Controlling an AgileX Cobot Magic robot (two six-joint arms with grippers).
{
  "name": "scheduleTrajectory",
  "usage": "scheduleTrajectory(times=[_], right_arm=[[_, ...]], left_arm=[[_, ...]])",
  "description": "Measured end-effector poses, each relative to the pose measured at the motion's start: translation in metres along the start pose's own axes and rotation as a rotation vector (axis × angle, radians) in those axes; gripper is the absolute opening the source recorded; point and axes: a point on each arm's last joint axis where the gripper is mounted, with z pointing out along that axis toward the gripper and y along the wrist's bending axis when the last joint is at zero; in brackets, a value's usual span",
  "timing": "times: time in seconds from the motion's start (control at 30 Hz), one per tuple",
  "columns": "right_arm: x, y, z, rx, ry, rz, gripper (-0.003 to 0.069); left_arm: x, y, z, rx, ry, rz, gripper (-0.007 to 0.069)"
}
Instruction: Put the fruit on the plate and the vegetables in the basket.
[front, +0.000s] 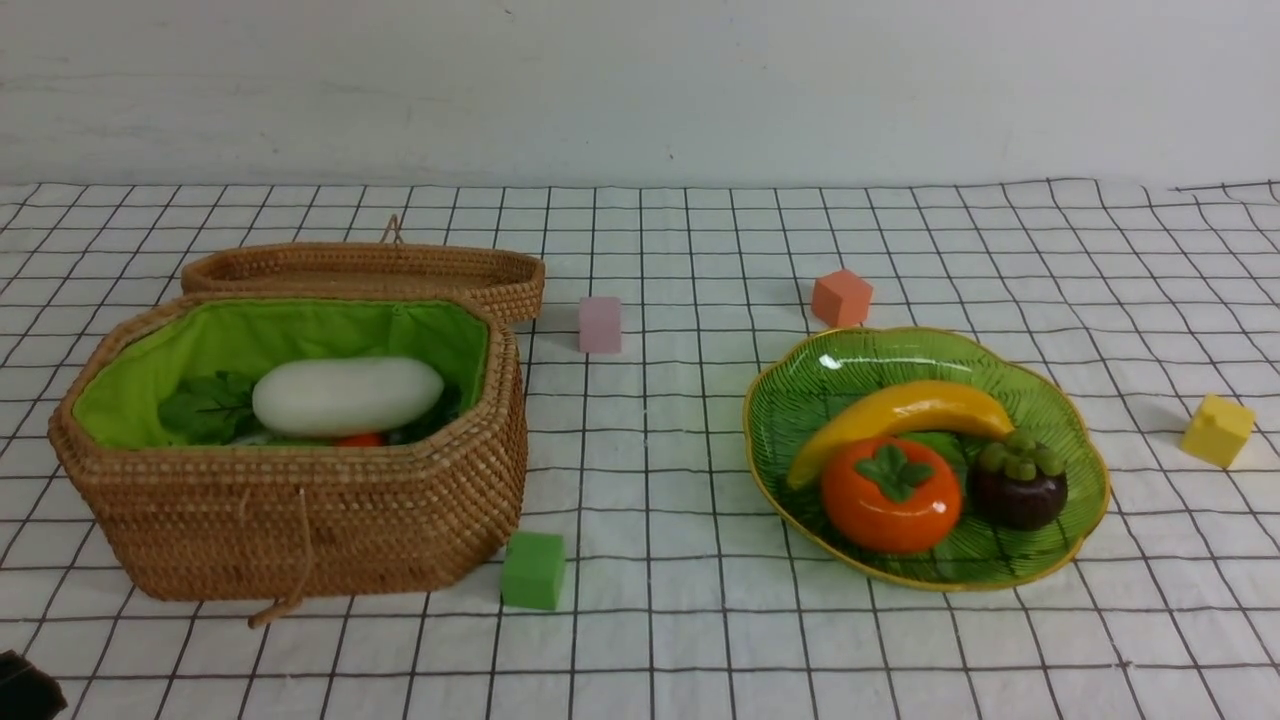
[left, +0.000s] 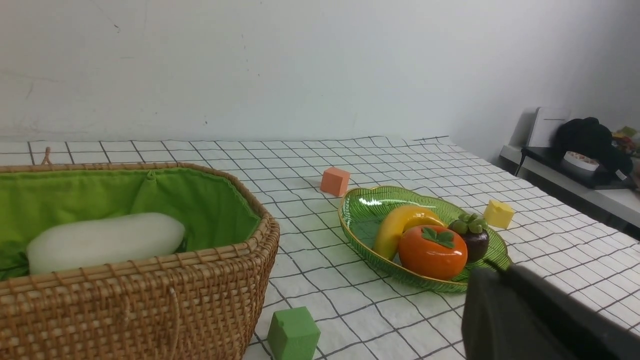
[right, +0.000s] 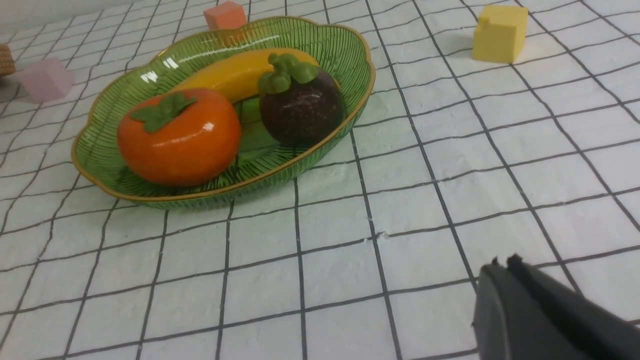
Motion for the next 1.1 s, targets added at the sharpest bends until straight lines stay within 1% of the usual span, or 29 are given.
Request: scheduleTrajectory(times=[0.53,0.67,0.73,0.77,0.83,0.87,0.9,0.93,0.97,1.0,1.03,1.1], right_arm=[[0.0,0.0,0.0,-0.001,0.0,0.002,-0.0003],[0.0,0.0,0.0,-0.001,0.0,0.002,-0.0001],[0.0,0.0,0.0,-0.001,0.0,0.003,0.0001],[0.0,0.0,0.0,-0.001,0.0,0.003,0.0001],[0.0,0.0,0.0,-0.001,0.0,0.003,0.0003],[0.0,0.0,0.0,-0.001,0.0,0.003,0.0003],[0.0,0.0,0.0,-0.001,0.0,0.003,0.0003],[0.0,0.0,0.0,-0.001,0.0,0.003,0.0003],[0.0,0.0,0.0,-0.001,0.0,0.003,0.0003],[0.0,0.0,0.0,-0.001,0.0,0.003,0.0003],[0.0,0.0,0.0,-0.001,0.0,0.003,0.0006],[0.0,0.0,0.0,-0.001,0.0,0.003,0.0007]], left_arm=[[0.0,0.0,0.0,0.0,0.0,0.0,0.0012],[0.006,0.001,0.002,-0.014,0.011,0.013,0.0018],[0.016,0.006,0.005,-0.091,0.022,0.035,0.0018],[0.017,0.006,0.005,-0.098,0.022,0.035,0.0018],[0.027,0.01,0.008,-0.2,-0.004,0.029,-0.0003],[0.032,0.012,0.009,-0.229,-0.013,0.009,-0.0013],[0.032,0.013,0.009,-0.246,-0.024,0.021,-0.0013],[0.04,0.018,0.011,-0.307,-0.051,0.004,-0.0013],[0.043,0.02,0.012,-0.342,-0.059,0.025,-0.0013],[0.045,0.021,0.012,-0.358,-0.06,0.026,-0.0013],[0.056,0.027,0.013,-0.409,-0.049,0.021,-0.0013],[0.068,0.032,0.013,-0.455,-0.02,0.012,-0.0013]])
